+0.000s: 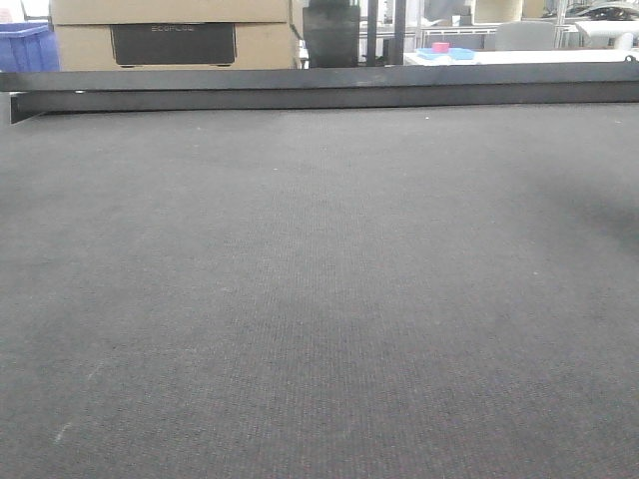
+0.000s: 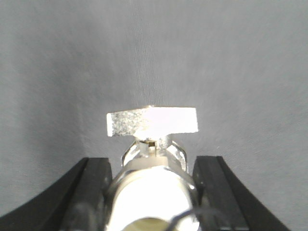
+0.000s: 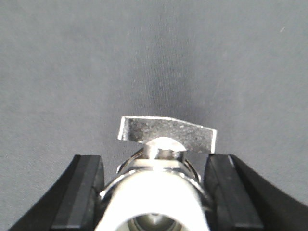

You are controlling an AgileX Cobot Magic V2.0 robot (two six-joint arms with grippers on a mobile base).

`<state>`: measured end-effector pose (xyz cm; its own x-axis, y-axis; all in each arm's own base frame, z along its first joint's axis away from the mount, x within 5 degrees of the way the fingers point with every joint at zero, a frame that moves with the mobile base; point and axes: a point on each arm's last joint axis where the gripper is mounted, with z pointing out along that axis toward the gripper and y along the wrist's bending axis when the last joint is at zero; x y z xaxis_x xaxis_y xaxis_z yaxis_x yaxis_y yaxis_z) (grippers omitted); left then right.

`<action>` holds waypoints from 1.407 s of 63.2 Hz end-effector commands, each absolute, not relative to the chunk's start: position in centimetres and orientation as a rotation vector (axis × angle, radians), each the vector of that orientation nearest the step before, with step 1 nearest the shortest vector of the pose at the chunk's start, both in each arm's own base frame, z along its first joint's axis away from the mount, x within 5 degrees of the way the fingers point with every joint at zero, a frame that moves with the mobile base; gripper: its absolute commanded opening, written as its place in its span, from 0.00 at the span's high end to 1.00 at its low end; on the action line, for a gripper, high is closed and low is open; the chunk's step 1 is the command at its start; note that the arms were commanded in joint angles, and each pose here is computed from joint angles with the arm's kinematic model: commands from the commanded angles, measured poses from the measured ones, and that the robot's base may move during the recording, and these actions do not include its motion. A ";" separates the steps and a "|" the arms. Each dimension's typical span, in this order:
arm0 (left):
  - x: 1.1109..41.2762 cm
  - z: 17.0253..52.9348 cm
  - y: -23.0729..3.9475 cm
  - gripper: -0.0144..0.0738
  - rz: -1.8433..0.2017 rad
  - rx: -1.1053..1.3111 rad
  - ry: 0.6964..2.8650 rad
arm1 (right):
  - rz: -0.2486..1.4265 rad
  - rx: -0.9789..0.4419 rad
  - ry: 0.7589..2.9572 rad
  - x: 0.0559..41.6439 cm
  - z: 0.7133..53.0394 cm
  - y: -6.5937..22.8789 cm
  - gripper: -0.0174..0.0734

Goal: Place valve from conveyor to right shelf box
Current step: 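Lower the left gripper onto the other silver valve and grasp it, then lift the valve with the left gripper, holding both valves up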

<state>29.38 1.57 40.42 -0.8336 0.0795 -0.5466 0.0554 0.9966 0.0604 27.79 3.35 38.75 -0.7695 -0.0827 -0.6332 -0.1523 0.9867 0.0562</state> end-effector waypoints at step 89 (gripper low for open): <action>24.1 48.9 1.2 0.96 0.081 0.064 2.102 | 0.138 -0.154 2.092 26.1 47.3 3.2 0.98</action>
<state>24.49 1.28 47.62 -0.5773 0.0876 -0.8118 0.0228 0.9956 0.0912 26.63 3.31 45.54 -0.5935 -0.0586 -0.8027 -0.1651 0.9850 0.0502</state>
